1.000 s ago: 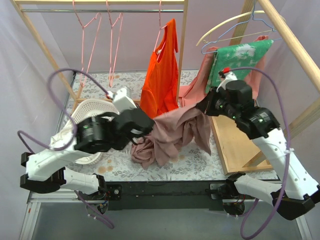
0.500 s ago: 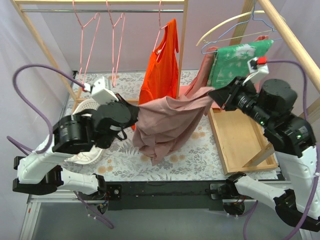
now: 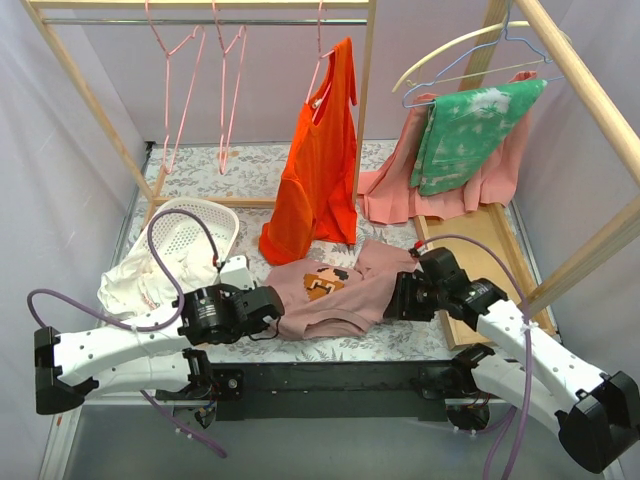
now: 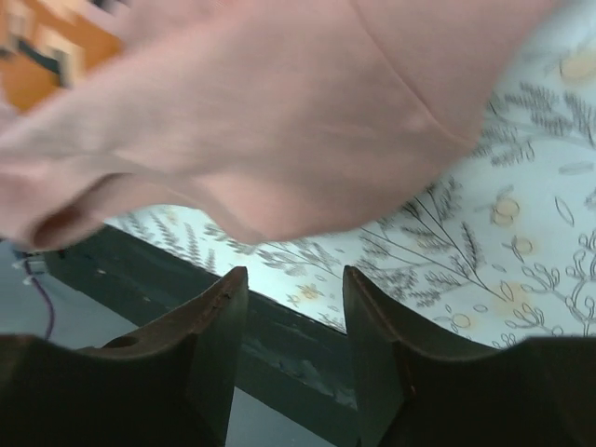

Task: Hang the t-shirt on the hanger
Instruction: Place the T-shirt at the center of the board, then pick up the hanger from the clothesline.

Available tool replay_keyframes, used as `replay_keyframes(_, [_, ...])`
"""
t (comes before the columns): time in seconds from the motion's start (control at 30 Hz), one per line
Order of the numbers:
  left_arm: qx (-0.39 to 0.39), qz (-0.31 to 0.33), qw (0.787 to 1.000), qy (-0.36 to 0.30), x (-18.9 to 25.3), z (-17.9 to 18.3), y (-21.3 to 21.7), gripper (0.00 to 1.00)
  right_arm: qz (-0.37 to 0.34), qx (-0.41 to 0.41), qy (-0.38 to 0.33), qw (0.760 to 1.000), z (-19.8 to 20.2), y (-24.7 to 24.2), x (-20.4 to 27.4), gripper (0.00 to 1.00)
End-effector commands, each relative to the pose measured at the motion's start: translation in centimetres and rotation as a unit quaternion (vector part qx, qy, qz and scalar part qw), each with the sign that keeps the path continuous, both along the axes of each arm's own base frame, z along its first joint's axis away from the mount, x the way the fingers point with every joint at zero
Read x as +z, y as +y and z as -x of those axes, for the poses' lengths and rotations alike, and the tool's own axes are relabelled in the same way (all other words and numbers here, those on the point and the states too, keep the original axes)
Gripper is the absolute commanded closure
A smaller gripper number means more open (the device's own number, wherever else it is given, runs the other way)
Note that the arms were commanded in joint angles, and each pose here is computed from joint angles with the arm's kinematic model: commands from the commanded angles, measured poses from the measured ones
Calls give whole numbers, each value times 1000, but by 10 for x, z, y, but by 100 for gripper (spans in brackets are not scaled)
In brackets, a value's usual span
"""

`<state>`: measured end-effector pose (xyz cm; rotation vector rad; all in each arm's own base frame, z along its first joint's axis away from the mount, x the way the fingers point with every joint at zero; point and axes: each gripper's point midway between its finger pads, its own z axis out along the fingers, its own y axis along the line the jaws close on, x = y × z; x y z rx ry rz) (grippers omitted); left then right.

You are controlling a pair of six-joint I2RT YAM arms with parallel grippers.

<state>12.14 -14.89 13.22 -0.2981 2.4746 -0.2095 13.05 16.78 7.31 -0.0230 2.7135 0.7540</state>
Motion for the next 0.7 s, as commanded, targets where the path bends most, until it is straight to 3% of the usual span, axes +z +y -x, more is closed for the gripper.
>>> replay_keyframes(0.0, [47,102,994,-4,40,-9,-34,62,-56,19,-110,992,-34,22,68,46])
replay_keyframes(0.03, [30,91,995,-10,48,-8,-31,50,-54,19,-112,992,-37,22,72,45])
replay_keyframes(0.07, [19,109,994,-22,69,-10,-34,47,-57,17,-119,991,-39,23,82,44])
replay_keyframes(0.2, [-62,175,979,-78,142,-10,-44,43,-66,12,-138,988,-45,26,104,44])
replay_keyframes(0.23, [-90,213,967,-110,174,-12,-55,43,-67,9,-141,988,-46,26,107,44])
replay_keyframes(0.27, [-121,211,960,-136,193,-15,-60,43,-68,9,-141,988,-47,26,109,43])
replay_keyframes(0.33, [-131,253,935,-210,269,-25,-64,43,-65,8,-142,988,-48,26,112,42])
replay_keyframes(0.4, [-147,219,926,-271,322,-45,-79,41,-60,10,-144,988,-50,25,111,41])
replay_keyframes(0.5, [-80,74,932,-345,350,-93,-74,36,-51,16,-138,989,-54,28,108,41])
replay_keyframes(0.53, [-10,69,916,-396,391,-107,-45,35,-54,20,-136,989,-54,29,109,41])
replay_keyframes(0.67, [67,51,864,-497,443,-163,3,30,-57,32,-133,989,-53,33,112,40])
